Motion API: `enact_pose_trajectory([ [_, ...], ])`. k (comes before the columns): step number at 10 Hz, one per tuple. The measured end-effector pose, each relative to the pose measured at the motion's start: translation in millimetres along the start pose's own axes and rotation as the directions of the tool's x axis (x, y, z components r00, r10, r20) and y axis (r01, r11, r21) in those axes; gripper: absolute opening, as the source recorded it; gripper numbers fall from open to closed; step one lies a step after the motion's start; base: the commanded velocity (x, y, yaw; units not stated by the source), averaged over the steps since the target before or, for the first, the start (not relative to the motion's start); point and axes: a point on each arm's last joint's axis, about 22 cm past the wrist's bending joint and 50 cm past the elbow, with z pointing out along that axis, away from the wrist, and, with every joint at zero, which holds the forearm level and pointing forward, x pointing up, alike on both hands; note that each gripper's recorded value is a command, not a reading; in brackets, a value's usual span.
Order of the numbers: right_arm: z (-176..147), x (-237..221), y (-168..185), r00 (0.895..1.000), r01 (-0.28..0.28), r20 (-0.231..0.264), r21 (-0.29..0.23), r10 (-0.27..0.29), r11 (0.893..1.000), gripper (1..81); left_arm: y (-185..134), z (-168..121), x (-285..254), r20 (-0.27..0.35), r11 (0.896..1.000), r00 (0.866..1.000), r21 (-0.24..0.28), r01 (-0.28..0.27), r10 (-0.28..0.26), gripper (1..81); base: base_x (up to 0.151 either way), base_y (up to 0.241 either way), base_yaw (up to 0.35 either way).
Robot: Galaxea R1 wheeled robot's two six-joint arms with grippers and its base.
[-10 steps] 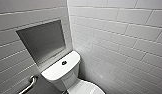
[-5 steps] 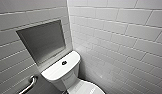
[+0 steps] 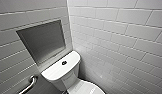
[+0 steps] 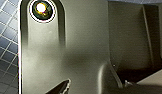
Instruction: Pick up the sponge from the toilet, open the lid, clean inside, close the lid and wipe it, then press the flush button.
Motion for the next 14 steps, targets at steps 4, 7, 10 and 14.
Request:
enact_pose_trajectory([
  [4,10.8,8.0,1.3,0.999,0.006,-0.043,-0.005,-0.006,1.0,81.1,0.0,0.0,0.2,0.0,1.0,1.0,0.0,0.0,0.0,81.1,0.0,0.0,0.0],
  [7,22.0,13.5,-8.6,0.996,0.018,-0.089,0.019,-0.016,1.0,81.1,-0.3,-0.1,-0.7,0.004,1.0,1.0,0.0,0.0,0.0,81.1,0.0,0.0,0.0],
  [10,24.3,11.4,-9.4,0.997,0.026,-0.078,0.011,-0.025,1.0,1.0,-1.0,-0.3,-1.2,0.005,1.0,1.0,0.001,0.001,-0.001,81.1,0.0,0.0,0.0],
  [14,24.2,10.3,-9.8,0.996,0.03,-0.084,0.019,-0.028,0.999,1.0,0.3,0.0,-1.5,0.007,1.0,1.0,-0.001,0.001,-0.001,81.1,0.0,0.0,0.0],
])
